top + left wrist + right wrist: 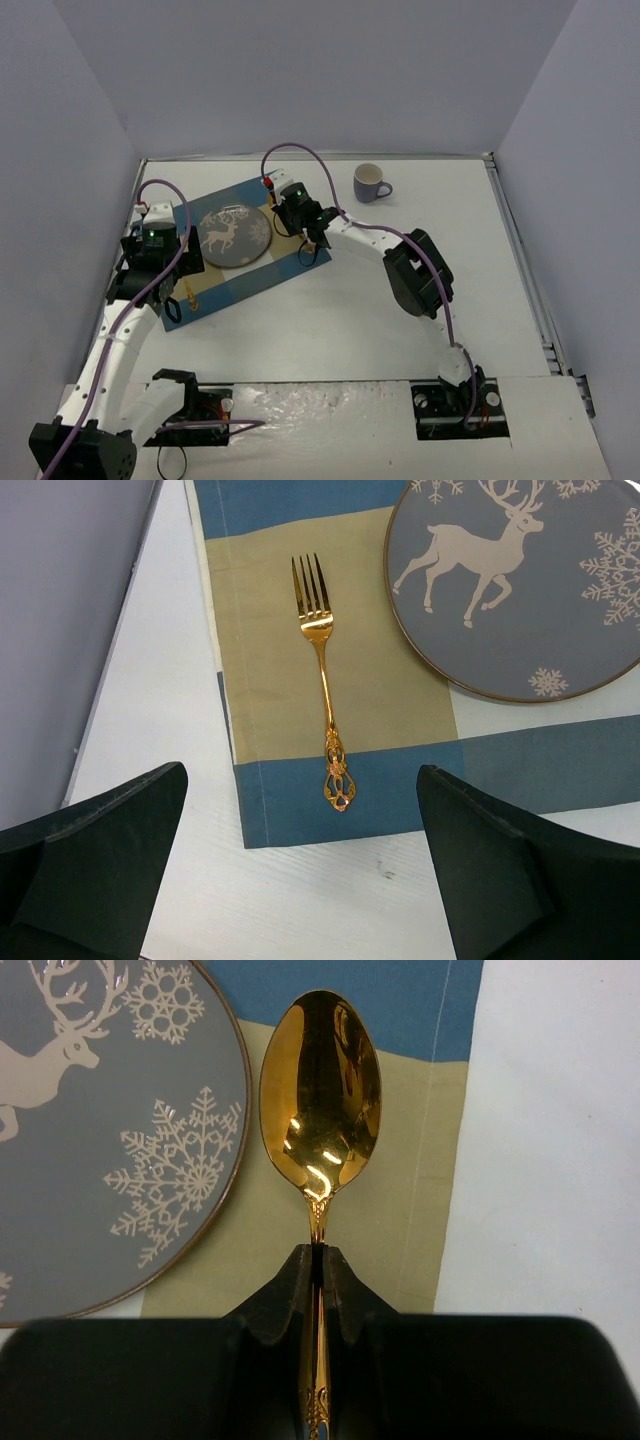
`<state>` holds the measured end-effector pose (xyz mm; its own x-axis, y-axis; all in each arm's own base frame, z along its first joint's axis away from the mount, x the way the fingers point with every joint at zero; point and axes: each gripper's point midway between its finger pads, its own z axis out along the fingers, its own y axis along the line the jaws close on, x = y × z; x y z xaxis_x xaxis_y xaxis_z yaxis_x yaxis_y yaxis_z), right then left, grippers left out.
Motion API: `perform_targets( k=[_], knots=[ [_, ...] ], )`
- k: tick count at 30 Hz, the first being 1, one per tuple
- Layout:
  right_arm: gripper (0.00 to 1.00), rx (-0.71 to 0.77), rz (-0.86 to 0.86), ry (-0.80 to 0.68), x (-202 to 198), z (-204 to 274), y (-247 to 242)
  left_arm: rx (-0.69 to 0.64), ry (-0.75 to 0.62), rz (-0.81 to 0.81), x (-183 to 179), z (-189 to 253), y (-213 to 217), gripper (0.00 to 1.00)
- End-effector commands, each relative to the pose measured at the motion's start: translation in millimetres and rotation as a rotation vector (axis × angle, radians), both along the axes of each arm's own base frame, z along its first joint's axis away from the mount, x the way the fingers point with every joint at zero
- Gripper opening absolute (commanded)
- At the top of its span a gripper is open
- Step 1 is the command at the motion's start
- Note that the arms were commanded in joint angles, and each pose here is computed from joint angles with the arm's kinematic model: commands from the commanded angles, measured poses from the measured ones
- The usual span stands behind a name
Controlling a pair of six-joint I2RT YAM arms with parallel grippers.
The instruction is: Set the dinner table for one person
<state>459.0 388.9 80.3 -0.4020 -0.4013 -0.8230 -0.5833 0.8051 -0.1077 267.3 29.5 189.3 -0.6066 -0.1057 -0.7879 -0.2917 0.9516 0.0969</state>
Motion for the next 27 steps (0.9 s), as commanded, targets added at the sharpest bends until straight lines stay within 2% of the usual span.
perform_targets(
  k=[1, 9, 27],
  knots=[
    [0.0, 0.119, -0.048, -0.112, 21.9, 45.1, 24.5, -0.021, -0.05, 0.049, -6.5, 8.7, 4.3, 0.97],
    [0.0, 0.12, -0.16, -0.057, 26.3, 17.3, 16.6, -0.015, -0.052, 0.038, -2.8, 9.0, 4.1, 0.97],
    [0.0, 0.038, -0.218, 0.044, 18.4, -33.6, -3.5, -0.015, -0.052, 0.03, -1.3, 8.6, 4.1, 0.97]
  ],
)
